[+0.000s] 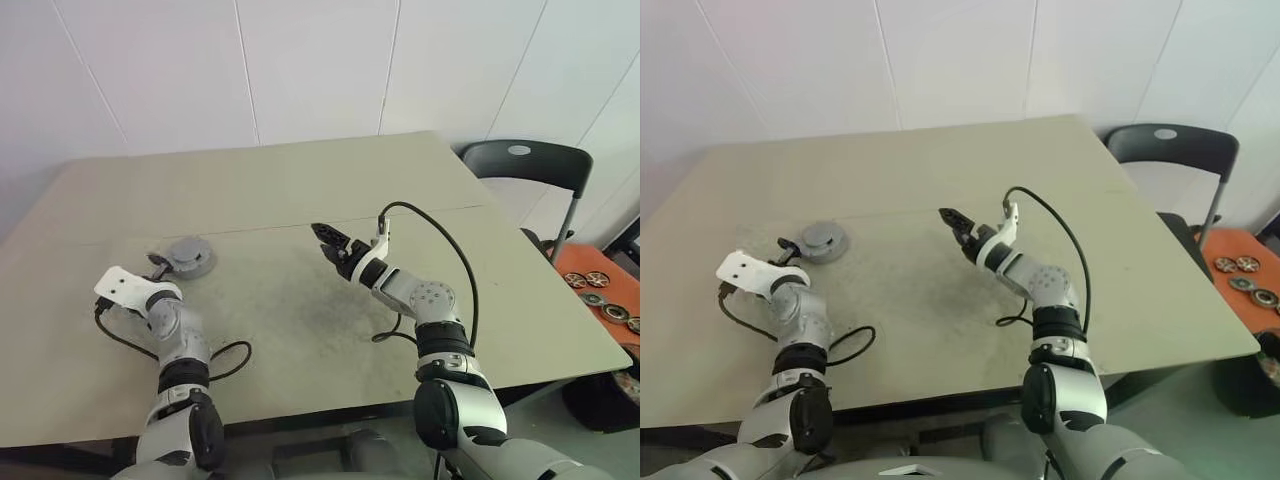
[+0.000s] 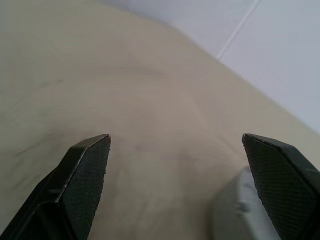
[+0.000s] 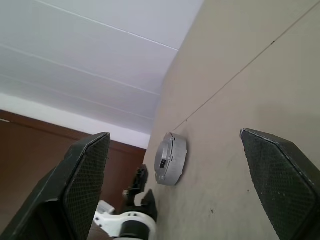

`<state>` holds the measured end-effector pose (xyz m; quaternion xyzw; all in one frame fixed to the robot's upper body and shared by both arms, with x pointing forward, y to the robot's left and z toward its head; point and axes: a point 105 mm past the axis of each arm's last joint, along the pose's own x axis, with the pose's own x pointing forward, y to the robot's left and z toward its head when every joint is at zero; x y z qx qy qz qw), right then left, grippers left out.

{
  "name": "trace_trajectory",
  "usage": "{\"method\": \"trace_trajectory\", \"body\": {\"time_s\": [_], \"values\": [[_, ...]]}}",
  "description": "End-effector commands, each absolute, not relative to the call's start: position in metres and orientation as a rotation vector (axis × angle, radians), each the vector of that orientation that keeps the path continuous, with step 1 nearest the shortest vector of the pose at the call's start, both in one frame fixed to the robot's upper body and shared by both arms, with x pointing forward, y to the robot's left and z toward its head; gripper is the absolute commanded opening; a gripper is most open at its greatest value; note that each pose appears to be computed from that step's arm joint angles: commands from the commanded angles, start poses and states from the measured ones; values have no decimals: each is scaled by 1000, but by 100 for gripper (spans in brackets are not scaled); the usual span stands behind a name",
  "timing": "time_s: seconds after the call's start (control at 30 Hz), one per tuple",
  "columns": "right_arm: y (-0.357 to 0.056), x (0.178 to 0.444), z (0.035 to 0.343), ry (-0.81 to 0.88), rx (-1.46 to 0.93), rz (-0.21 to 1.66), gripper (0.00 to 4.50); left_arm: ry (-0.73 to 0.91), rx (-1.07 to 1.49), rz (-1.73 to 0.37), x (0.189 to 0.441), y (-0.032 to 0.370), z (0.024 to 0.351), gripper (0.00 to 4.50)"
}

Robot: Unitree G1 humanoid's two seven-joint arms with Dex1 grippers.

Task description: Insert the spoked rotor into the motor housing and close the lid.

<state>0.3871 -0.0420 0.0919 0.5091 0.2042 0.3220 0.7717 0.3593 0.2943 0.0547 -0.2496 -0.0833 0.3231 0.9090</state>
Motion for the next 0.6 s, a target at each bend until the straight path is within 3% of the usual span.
{"method": "trace_trajectory", "body": {"time_s": [0.03,0.3,0.6], "values": [[-44,393,112,329,1030,720,434,-313,-463,450,369,276,94,449],[-50,395,105,274,874,688,434,-289,-401,227,359,252,90,449],[-56,395,96,217,507,687,434,-269,-300,-86,350,212,97,449]]}}
